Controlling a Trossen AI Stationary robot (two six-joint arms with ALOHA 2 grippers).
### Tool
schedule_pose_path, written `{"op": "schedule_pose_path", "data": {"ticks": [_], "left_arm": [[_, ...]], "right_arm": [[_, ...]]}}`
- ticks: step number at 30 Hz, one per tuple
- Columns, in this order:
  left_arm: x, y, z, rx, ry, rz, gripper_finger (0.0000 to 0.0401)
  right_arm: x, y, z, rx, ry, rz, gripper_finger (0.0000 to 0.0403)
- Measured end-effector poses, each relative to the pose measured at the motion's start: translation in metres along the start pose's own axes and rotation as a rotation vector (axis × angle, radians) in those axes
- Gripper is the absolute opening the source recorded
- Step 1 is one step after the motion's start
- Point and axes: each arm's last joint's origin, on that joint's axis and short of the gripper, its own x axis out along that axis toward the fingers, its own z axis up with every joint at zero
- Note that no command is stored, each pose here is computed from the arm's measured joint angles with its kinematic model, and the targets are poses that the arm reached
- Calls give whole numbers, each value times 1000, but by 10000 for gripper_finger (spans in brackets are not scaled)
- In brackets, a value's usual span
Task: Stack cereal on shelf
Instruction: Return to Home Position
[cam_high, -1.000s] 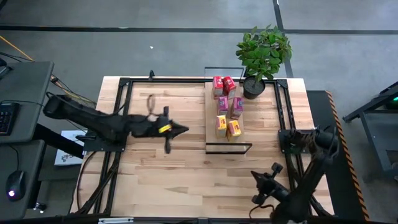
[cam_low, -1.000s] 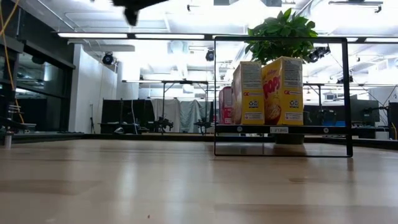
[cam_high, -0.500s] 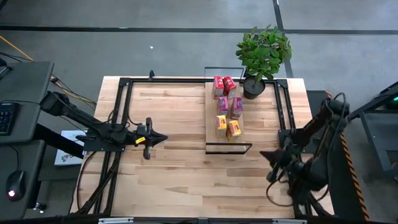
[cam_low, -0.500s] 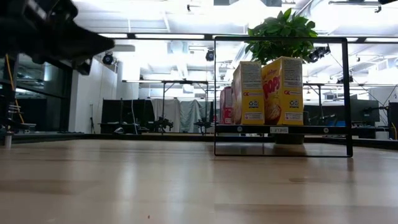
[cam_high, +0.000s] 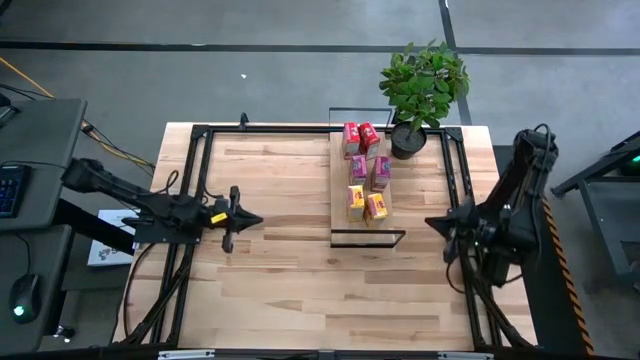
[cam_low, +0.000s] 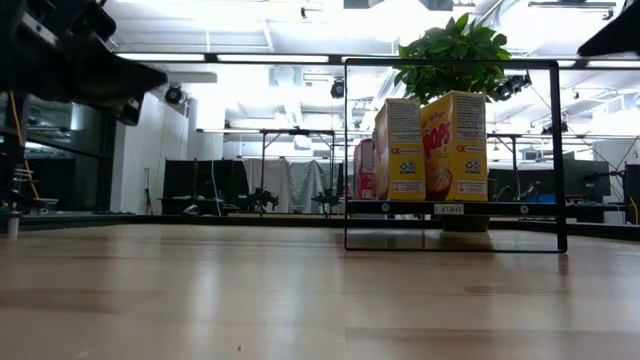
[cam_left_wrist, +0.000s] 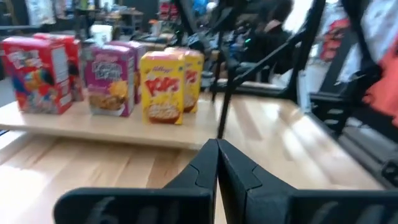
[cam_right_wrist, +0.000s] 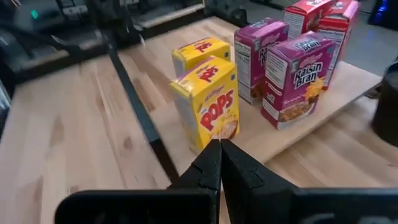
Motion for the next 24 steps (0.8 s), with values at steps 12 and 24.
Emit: {"op": "schedule_pose_path", "data": {"ticks": [12,24], "left_arm": [[-4,2,8,6,-65,-44,0],[-4,2,8,5,-67,-30,0]], "right_arm": [[8,-47,-2,142,-130,203,0],[27,-10,44,-123,-142,376,0]]}}
